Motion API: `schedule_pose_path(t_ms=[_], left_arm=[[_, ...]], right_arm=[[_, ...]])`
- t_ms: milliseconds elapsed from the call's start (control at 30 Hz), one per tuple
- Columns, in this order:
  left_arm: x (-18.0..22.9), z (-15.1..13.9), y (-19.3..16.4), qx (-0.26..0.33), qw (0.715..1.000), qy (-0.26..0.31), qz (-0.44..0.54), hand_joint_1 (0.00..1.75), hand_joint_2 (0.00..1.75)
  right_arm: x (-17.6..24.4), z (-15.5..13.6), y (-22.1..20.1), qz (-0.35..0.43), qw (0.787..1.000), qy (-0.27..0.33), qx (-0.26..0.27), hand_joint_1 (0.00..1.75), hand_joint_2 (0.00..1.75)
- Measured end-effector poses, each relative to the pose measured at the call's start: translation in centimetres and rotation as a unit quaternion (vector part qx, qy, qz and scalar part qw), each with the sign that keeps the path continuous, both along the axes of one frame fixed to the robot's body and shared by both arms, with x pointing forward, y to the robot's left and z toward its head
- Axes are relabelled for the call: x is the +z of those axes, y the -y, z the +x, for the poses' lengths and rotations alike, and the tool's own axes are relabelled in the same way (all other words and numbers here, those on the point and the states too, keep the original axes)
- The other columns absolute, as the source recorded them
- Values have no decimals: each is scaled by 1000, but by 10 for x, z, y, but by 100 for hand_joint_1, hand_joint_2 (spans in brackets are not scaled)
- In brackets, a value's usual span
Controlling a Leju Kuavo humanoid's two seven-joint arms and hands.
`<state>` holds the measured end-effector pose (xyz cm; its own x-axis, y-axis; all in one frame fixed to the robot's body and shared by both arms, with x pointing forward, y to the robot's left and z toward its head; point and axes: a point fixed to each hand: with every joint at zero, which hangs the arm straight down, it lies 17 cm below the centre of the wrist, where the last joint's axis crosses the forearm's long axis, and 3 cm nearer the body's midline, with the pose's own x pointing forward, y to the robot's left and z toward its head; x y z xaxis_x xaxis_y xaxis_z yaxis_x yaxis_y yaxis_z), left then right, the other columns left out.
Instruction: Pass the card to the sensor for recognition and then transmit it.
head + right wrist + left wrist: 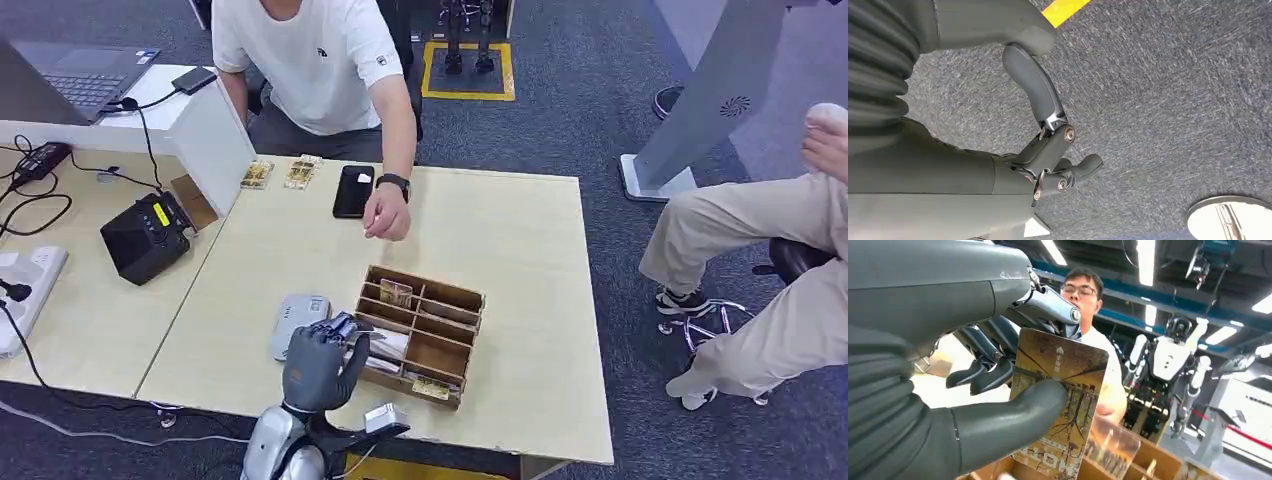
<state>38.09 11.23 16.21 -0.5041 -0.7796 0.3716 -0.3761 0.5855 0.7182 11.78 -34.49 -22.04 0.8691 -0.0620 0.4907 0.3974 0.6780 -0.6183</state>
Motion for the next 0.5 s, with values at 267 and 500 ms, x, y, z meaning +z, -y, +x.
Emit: schedule_pose_path(t_ms=[267,500], left_arm=[[33,20,-22,26,997,21,-69,175,175],[86,58,-37,52,991,55,-108,175,175]], right_arm=[[0,1,-1,0,1000,-4,8,0,175],[0,4,0,-4,1000,-9,23,0,175]])
